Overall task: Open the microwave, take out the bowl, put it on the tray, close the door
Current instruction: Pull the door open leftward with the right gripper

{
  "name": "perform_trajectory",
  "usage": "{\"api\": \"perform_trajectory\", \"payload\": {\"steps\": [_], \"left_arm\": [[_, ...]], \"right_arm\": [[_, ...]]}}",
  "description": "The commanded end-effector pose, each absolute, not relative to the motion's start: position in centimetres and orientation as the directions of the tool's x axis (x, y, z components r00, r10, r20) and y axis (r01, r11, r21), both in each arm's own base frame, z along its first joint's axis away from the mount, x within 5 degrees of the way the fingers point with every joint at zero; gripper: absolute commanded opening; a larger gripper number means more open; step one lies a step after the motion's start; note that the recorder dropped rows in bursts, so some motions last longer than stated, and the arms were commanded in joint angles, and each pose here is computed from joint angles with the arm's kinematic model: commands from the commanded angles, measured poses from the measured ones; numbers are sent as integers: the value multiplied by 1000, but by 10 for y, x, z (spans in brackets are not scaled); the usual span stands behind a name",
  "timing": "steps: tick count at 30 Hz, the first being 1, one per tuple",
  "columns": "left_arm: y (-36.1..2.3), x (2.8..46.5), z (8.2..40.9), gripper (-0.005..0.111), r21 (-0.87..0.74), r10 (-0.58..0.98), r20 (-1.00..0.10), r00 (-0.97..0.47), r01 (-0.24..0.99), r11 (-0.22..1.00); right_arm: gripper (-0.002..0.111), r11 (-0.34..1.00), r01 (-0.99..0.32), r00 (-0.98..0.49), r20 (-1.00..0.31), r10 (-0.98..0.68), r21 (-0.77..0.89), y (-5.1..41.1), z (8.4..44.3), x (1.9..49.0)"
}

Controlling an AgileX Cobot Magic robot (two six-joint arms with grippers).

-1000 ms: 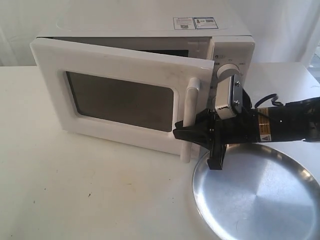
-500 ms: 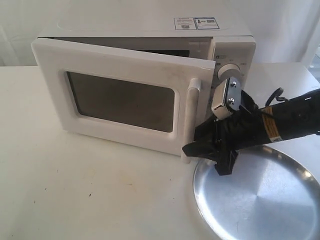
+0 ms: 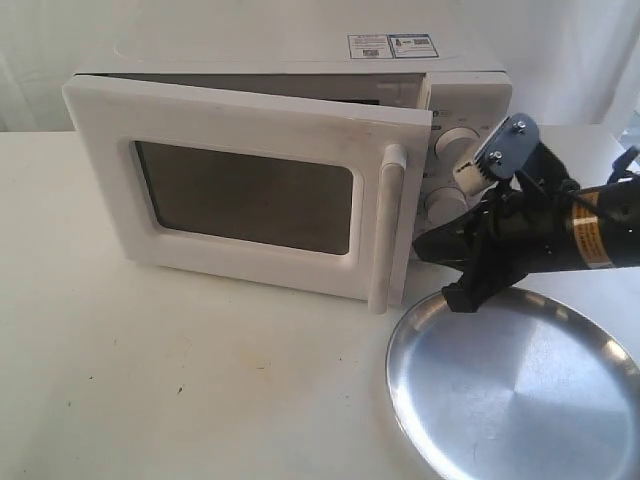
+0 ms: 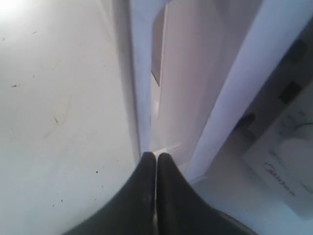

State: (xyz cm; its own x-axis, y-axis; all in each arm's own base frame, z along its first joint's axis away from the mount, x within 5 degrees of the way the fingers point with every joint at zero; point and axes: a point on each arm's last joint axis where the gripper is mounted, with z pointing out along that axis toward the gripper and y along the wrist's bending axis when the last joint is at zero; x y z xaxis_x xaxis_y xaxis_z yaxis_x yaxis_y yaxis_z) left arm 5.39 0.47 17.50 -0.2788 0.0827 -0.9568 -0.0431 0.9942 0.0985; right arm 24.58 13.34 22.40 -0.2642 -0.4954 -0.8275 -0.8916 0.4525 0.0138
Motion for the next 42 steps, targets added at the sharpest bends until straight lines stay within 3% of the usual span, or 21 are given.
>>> {"api": "perform_trajectory", "payload": {"steps": [1, 7, 10, 15, 19, 28, 33, 39, 42], "left_arm": [[5, 54, 174, 0, 89, 73, -958, -279, -44, 995], [5, 54, 174, 0, 89, 73, -958, -279, -44, 995], [5, 54, 174, 0, 89, 73, -958, -279, -44, 995], [5, 54, 174, 0, 89, 73, -958, -279, -44, 995], [5, 54, 174, 0, 89, 73, -958, -279, -44, 995], [5, 54, 174, 0, 89, 73, -958, -279, -44, 995], [5, 54, 174, 0, 89, 73, -958, -279, -44, 995], [5, 54, 174, 0, 89, 73, -958, -279, -44, 995], [5, 54, 174, 0, 89, 73, -958, -279, -44, 995]], "right_arm": [[0, 505, -863, -270, -845, -462, 0, 126, 238, 236], [0, 757, -641, -369, -812, -452, -130, 103, 235, 258], [0, 762, -631, -380, -799, -465, -143, 104, 229, 269], [0, 640, -768, -325, -838, -439, -37, 129, 218, 282], [0, 661, -748, -278, -874, -399, -64, 132, 212, 296], [0, 510, -851, -96, -920, -381, -123, 145, 212, 290], [0, 373, -924, -51, -940, -338, -84, 152, 208, 272], [0, 87, -994, 40, -957, -287, -68, 159, 208, 242], [0, 52, -997, 47, -961, -273, -64, 159, 209, 239]]}}
